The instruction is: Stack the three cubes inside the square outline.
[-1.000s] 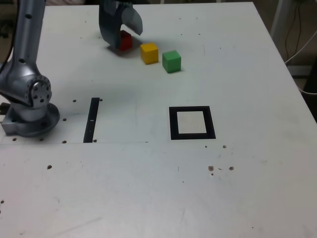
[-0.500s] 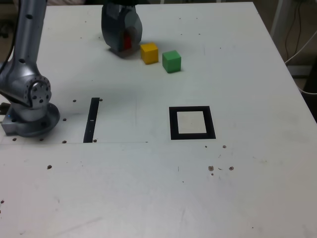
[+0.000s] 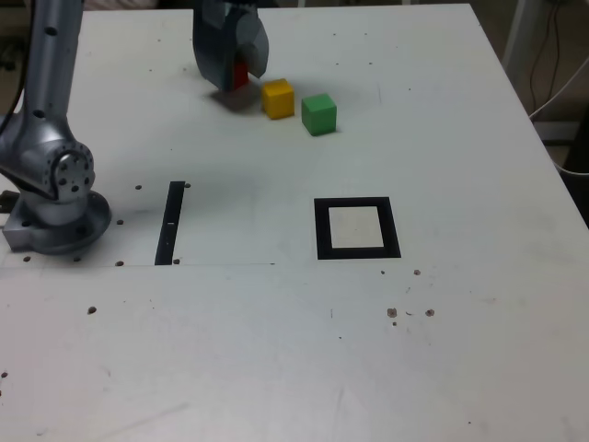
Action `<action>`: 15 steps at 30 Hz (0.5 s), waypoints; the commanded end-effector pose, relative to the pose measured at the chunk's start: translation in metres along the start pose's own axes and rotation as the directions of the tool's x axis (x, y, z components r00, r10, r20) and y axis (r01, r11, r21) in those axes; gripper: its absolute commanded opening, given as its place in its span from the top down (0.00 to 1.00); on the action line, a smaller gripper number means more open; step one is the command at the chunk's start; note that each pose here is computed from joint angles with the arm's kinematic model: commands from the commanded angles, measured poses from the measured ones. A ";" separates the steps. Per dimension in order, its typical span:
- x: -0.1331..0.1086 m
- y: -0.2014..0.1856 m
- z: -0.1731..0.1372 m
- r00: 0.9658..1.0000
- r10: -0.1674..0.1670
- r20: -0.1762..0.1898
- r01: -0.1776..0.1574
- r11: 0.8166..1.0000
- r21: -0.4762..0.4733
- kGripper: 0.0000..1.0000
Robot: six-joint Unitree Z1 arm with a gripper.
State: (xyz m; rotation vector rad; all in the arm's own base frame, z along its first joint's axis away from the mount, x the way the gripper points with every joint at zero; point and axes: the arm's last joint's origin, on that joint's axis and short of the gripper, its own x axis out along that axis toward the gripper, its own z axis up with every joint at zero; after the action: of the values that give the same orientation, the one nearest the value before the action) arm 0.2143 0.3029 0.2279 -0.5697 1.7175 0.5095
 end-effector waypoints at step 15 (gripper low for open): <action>-0.068 -0.126 -0.060 0.986 0.123 0.109 -0.151 0.939 0.308 0.71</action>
State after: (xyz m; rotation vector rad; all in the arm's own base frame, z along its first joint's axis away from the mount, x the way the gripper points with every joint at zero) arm 0.2491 0.1966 0.2999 -0.2527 1.7212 0.3773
